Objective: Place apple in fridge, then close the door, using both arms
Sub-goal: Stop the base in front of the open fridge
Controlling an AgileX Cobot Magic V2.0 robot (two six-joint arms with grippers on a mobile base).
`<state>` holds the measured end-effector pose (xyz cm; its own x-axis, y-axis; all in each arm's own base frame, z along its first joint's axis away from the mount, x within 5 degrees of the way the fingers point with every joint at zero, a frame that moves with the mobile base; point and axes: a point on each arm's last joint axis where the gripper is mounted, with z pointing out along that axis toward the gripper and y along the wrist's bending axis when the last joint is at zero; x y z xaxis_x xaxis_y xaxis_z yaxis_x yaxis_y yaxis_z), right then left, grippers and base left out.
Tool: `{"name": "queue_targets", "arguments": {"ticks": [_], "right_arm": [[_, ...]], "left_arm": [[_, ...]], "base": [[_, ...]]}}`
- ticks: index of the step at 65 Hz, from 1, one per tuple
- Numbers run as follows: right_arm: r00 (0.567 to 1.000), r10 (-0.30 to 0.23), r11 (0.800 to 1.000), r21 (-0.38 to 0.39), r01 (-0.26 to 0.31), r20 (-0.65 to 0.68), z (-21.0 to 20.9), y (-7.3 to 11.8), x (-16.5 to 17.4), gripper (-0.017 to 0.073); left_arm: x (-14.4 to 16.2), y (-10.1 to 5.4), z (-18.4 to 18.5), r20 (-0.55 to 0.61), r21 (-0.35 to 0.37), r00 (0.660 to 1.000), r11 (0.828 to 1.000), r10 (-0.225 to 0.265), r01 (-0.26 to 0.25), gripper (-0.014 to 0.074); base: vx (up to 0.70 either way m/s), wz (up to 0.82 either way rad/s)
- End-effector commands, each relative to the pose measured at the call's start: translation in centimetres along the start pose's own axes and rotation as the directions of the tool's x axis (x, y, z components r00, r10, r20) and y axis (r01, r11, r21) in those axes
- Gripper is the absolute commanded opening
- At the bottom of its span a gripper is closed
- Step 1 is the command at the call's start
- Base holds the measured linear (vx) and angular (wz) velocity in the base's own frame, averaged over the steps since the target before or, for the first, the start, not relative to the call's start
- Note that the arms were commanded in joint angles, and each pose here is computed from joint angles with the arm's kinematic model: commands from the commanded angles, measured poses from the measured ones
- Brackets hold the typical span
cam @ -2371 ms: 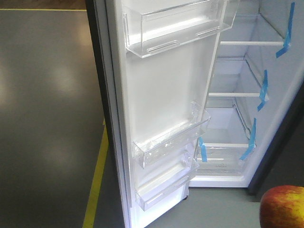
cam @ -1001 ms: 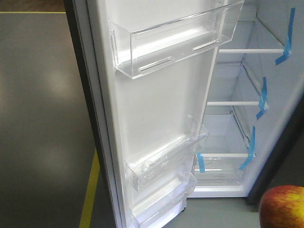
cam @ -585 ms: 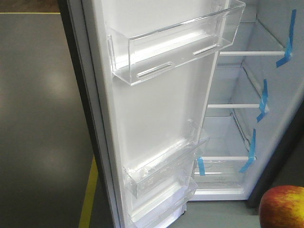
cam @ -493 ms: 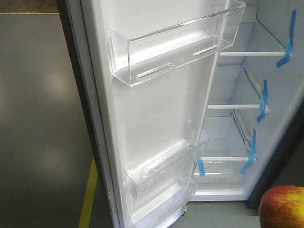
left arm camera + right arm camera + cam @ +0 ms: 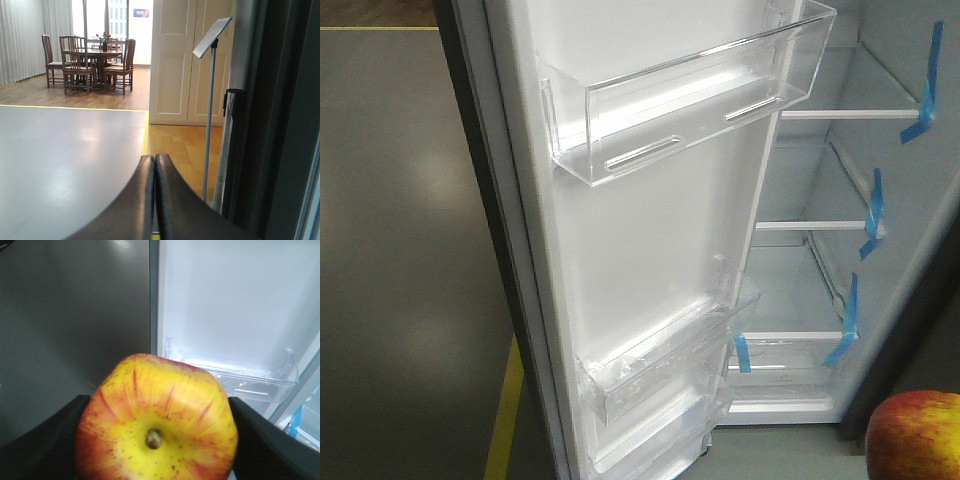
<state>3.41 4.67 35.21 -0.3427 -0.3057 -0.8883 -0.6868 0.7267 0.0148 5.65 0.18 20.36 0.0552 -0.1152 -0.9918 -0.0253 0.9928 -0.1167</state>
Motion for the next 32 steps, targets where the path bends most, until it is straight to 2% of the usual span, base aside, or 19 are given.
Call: {"name": "queue_targets", "arguments": {"ticks": [1, 32], "right_arm": [[0.996, -0.001, 1.000, 0.018, -0.001, 0.088, -0.39, -0.11, -1.27, 0.0318], [0.996, -0.001, 1.000, 0.018, -0.001, 0.088, -0.39, -0.11, -1.27, 0.0318]], "left_arm": [[0.22, 0.01, -0.06, 0.060, 0.010, 0.998, 1.000, -0.008, 0.007, -0.0006], [0.22, 0.01, -0.06, 0.060, 0.010, 0.998, 1.000, -0.008, 0.007, -0.0006]], "base": [[0.00, 0.00], [0.00, -0.01]]}}
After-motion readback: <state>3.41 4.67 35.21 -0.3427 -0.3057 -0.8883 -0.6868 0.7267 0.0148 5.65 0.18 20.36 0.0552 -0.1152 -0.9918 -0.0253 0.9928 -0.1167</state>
